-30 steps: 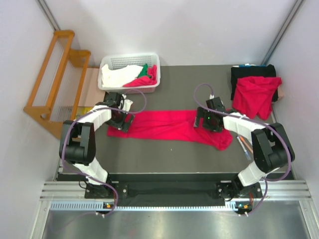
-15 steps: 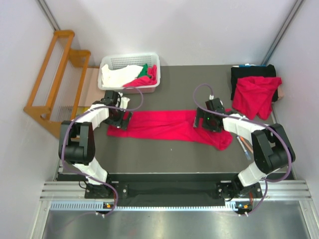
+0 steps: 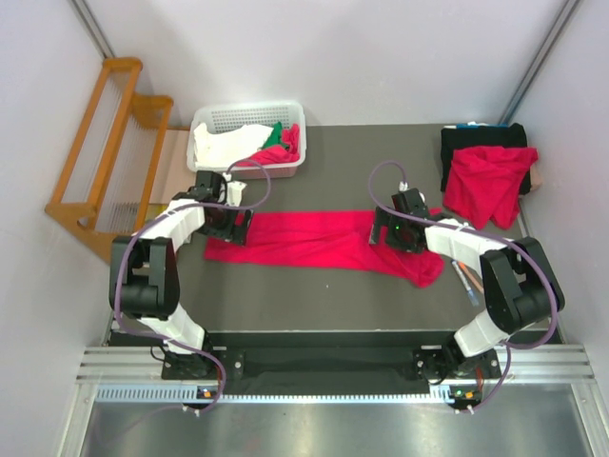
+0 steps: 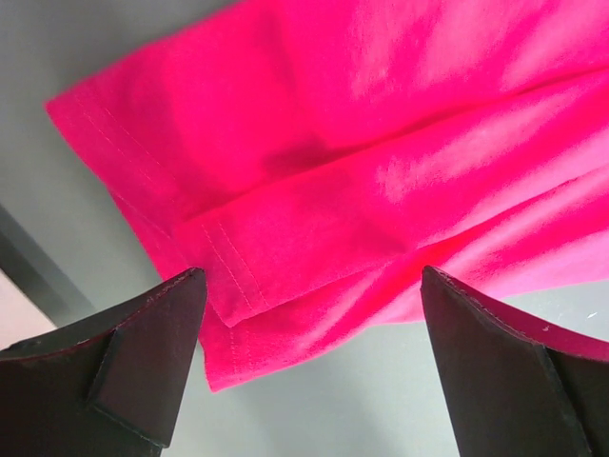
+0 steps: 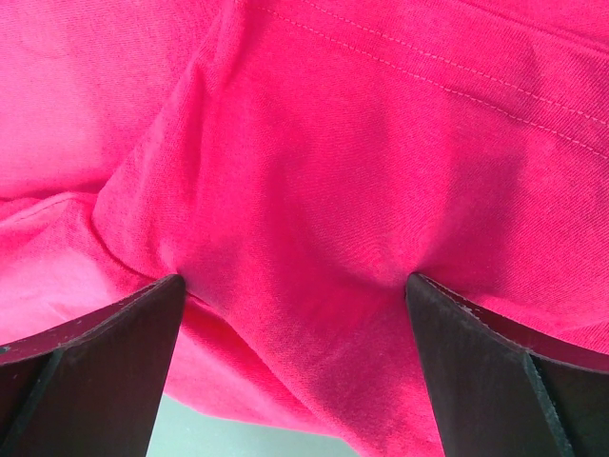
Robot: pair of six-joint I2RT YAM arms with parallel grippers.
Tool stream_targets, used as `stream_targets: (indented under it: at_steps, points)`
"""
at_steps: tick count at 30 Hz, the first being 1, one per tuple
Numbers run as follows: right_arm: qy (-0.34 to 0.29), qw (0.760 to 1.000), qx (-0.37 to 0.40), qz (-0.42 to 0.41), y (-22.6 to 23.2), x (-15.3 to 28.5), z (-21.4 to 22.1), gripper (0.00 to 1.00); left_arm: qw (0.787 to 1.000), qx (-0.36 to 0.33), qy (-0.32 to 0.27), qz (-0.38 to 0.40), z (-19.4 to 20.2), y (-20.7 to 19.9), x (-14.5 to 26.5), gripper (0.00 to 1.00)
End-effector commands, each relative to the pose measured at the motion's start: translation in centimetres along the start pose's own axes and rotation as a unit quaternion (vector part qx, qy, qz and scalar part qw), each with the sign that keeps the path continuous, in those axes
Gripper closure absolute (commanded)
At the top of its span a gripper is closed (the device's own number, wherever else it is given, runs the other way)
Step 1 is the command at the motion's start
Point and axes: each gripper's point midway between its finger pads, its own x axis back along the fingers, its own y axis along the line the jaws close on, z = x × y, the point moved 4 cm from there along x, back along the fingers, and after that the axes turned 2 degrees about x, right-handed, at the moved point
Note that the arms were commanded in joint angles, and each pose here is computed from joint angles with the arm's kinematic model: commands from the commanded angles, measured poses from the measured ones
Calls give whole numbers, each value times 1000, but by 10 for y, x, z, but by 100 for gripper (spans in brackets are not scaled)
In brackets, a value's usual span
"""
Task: Fold and stack the t-shirts
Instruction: Fold the tshirt
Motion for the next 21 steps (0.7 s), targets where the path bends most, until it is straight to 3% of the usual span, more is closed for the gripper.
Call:
stream_targets:
  at_steps: [1, 21]
  points:
    - [80, 997, -7, -10, -2, -22, 46, 0, 1000, 0, -5, 6, 4, -2, 3, 1]
    - [77, 997, -7, -9, -3, -20, 49, 0, 999, -3, -14, -39, -3, 12, 2, 1]
